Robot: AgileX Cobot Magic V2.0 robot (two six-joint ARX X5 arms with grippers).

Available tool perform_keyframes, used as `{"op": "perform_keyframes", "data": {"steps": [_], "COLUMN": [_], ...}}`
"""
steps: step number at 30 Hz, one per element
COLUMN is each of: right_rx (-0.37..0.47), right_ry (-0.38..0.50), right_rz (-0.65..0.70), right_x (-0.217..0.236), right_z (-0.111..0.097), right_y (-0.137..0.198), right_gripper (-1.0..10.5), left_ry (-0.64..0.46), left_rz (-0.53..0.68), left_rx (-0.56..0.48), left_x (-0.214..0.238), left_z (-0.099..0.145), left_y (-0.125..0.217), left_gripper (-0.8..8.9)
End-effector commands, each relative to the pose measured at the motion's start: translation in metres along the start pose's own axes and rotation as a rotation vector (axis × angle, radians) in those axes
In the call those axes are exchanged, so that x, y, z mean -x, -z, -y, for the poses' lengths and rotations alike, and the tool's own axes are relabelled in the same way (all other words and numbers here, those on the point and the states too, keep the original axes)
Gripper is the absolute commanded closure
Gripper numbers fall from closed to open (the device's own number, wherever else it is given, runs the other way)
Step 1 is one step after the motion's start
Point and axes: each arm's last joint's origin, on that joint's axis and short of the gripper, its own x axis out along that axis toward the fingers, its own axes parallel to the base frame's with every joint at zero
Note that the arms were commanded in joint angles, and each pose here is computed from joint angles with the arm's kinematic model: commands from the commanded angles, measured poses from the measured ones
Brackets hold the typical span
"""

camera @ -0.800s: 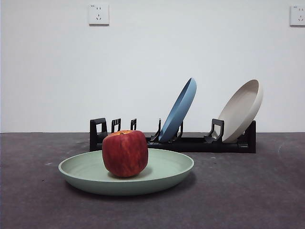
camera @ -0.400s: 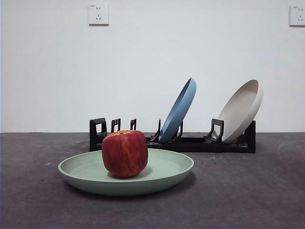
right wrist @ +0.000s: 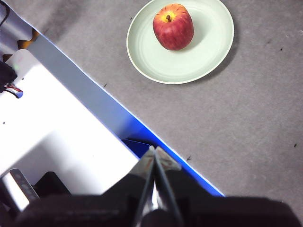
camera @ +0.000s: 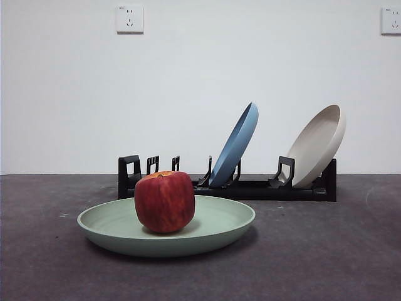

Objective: Take the green plate from the plate rack,put the plate on the table,take the apple from the table,put the apple in the plate

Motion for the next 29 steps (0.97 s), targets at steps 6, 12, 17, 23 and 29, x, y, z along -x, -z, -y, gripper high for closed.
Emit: {"op": "perform_keyframes", "data": {"steps": [6, 12, 17, 23, 29], "right_rx": [-0.004, -0.004, -0.004, -0.004, -0.004], "right_ry": [-0.002, -0.002, -0.002, -0.002, -0.001], "right_rz": [0.004, 0.004, 0.004, 0.004, 0.004], "right_x": [-0.0003, -0.0003, -0.0003, -0.0003, -0.0003], "right_z": [-0.0002, -0.0002, -0.0002, -0.0002, -0.0001], "right_y": [0.0002, 0.0002, 0.0002, 0.0002, 0.0002], "right_gripper": [9.5, 9.5, 9.5, 9.5, 9.5], "left_ry": [0.065, 0.068, 0.069, 0.069, 0.069], "left_rz": [-0.02, -0.022, -0.023, -0.023, -0.023], "left_rx": [0.022, 0.021, 0.021, 0.021, 0.021], "left_x": [-0.0011, -0.0011, -0.0011, -0.0011, -0.0011], "left_z": [0.0015, 0.0016, 0.0016, 0.0016, 0.0016], "left_y": [0.0042, 0.0043, 0.0044, 0.0044, 0.0044], "left_gripper": [8.16, 8.16, 8.16, 8.16, 8.16]}}
